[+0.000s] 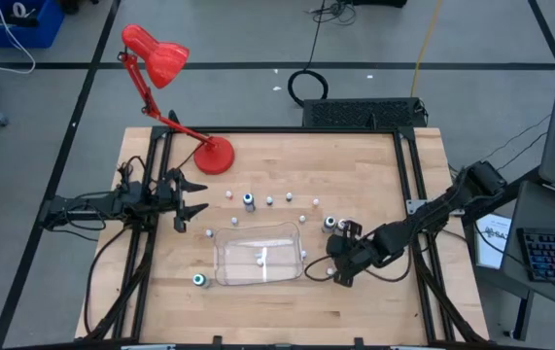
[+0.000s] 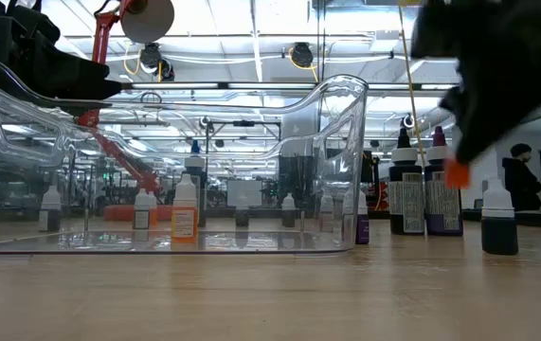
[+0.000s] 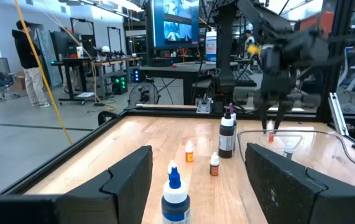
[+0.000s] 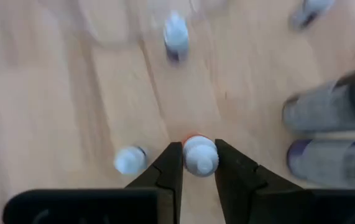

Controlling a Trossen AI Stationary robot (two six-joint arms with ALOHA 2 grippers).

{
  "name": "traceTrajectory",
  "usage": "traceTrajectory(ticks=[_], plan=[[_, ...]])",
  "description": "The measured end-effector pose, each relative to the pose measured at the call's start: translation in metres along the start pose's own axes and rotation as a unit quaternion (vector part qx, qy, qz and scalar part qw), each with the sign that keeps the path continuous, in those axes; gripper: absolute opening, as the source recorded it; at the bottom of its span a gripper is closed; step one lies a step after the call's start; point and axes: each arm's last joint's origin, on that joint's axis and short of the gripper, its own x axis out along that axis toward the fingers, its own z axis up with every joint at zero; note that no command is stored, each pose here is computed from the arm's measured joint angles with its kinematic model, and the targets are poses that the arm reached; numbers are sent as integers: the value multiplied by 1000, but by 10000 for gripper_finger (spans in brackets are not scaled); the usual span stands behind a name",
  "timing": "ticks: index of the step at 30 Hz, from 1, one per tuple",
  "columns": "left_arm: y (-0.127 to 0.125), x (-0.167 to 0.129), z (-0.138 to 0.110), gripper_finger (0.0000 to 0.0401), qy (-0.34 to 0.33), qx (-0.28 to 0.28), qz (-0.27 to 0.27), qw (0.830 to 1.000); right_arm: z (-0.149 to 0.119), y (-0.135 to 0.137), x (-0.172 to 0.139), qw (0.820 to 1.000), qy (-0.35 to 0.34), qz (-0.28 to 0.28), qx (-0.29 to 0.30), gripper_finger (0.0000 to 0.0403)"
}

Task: Pick & Place food coloring
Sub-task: Put the bottom small orange food coloring into the bin

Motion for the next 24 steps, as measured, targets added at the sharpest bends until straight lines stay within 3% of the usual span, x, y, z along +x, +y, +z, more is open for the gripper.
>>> traceTrajectory(ticks=[4, 13, 19, 24], plan=[[0, 0, 0, 257, 0, 0, 0, 1000, 31, 7, -28, 998, -47, 20, -27, 58], [0, 0, 0, 257, 0, 0, 0, 1000, 124, 27, -81, 983, -121, 1, -142, 58], [0, 0, 0, 257, 0, 0, 0, 1000, 177, 45, -65, 971, -91, -25, -220, 58], [0, 0, 0, 257, 0, 0, 0, 1000, 209, 51, -27, 968, -63, 29, -243, 58]])
